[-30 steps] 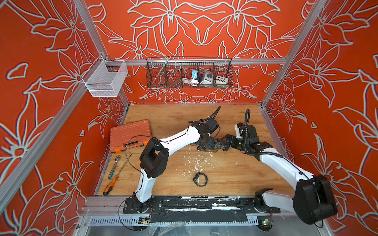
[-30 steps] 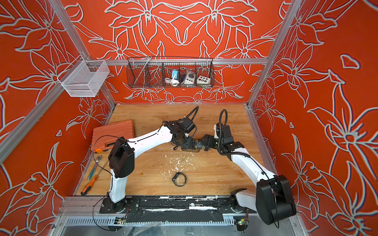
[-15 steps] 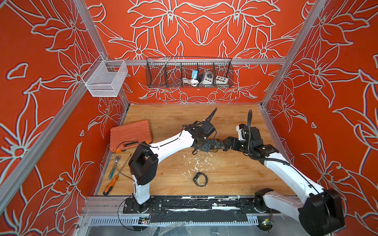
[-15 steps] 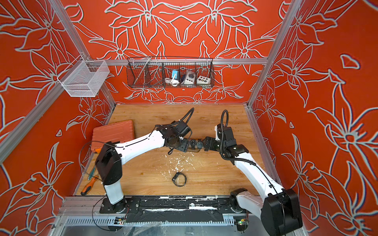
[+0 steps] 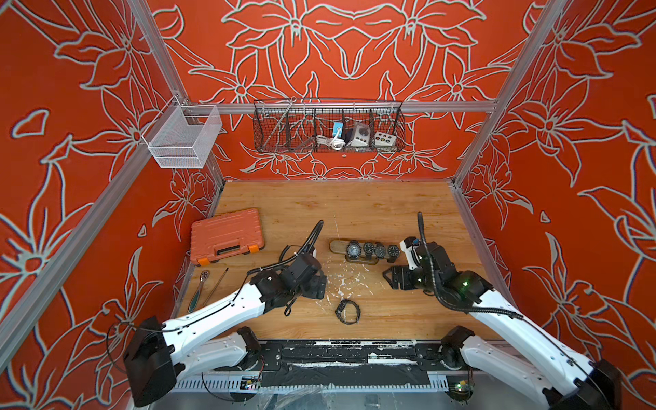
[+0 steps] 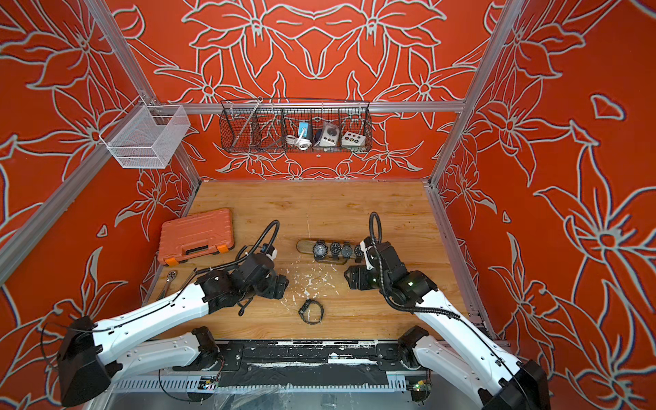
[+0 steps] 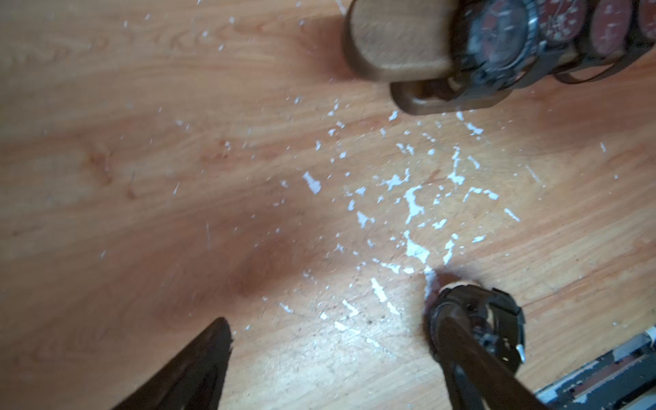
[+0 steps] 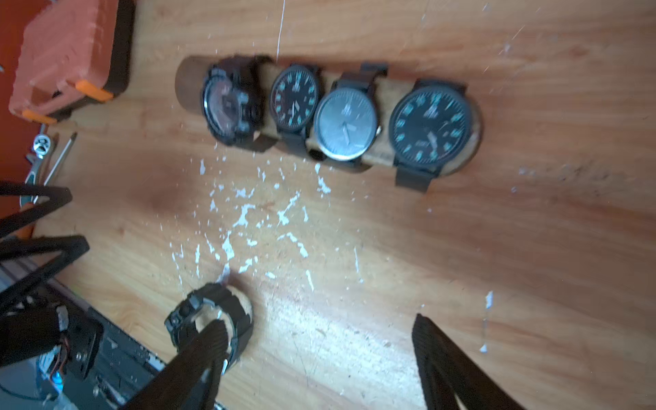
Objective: Place watch on stand
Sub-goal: Place the watch on the stand, then pick up the watch at the center of the board.
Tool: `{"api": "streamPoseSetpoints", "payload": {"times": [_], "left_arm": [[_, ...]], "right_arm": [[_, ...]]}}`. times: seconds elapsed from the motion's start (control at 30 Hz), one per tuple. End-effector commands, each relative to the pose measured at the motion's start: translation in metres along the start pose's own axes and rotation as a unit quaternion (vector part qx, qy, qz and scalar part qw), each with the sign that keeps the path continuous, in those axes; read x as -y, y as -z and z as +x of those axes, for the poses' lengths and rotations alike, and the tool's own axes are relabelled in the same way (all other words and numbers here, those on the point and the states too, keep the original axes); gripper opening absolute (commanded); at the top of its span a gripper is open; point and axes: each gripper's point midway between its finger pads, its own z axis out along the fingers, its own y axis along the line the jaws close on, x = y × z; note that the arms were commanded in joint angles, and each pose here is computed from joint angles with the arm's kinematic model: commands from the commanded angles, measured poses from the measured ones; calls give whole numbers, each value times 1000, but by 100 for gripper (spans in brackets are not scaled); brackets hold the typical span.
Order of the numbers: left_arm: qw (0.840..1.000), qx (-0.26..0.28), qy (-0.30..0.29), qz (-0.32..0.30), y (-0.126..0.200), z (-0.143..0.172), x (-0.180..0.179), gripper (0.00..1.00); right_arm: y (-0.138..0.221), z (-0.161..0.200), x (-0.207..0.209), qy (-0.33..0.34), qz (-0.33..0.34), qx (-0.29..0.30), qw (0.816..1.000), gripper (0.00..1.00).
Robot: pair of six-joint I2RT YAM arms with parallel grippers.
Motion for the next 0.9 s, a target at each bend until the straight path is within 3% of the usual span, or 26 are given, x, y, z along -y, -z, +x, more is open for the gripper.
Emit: {"api": "streamPoseSetpoints", "payload": {"times": [0.0,0.43,0.73,0.87], "left_arm": [[998,46,49,12,5,-11,-12,90],[987,101,117,40,6,-5,-35,92],[982,90,146,81,0,17,-31,92],[982,81,145,85,-1,24,-31,92]], "right_arm": [[-7,31,4,-19,18,-39,999,83],[-48,62,-47,3,10,-97,995,76],[-70,86,-67,38,30,-152,987,55],[-78,94,-70,41,39,-163,985,51]]}}
